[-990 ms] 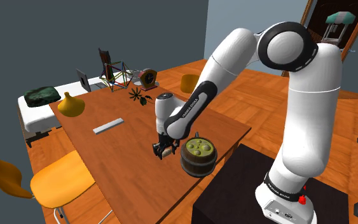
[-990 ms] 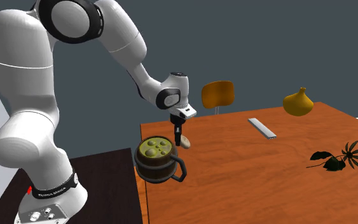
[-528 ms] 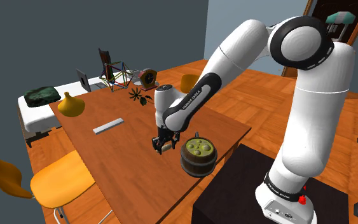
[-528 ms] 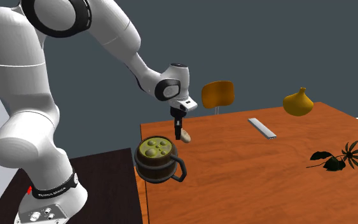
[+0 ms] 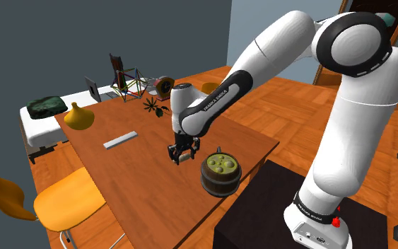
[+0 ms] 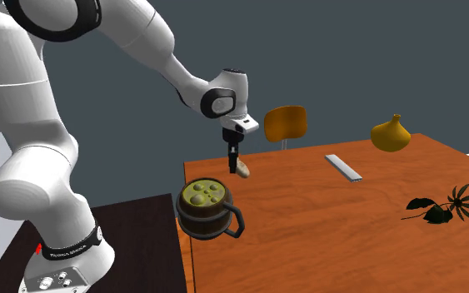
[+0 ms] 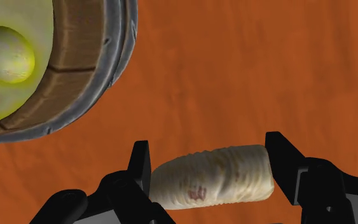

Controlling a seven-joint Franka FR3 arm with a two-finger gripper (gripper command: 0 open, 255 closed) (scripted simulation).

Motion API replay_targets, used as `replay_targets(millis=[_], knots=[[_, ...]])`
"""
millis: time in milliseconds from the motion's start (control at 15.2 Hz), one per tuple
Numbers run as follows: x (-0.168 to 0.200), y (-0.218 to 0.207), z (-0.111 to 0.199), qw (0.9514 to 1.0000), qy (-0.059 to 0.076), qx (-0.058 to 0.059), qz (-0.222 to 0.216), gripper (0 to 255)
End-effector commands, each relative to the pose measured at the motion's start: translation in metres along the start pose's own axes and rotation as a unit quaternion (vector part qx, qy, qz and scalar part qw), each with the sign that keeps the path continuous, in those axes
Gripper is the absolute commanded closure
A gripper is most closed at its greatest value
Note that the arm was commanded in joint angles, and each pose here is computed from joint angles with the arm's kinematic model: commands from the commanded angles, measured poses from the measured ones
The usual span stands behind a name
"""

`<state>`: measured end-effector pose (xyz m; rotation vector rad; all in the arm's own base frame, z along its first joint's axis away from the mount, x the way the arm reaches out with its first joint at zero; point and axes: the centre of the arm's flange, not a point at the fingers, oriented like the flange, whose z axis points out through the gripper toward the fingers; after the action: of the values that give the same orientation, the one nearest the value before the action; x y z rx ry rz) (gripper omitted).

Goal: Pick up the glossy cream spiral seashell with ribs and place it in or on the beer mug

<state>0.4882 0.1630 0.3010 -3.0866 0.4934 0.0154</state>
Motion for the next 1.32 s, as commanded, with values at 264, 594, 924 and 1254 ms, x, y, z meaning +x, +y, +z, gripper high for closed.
replay_targets(millis=[264, 594, 924, 1254], knots=[[0.0, 0.0, -0.032, 1.0, 0.0, 0.0, 0.0, 255], [0.0, 0.0, -0.058, 1.0, 0.0, 0.0, 0.0, 255], [-0.007, 0.011, -0.076, 1.0, 0.0, 0.0, 0.0, 255], [-0.042, 0.067, -0.077, 1.0, 0.0, 0.0, 0.0, 255]])
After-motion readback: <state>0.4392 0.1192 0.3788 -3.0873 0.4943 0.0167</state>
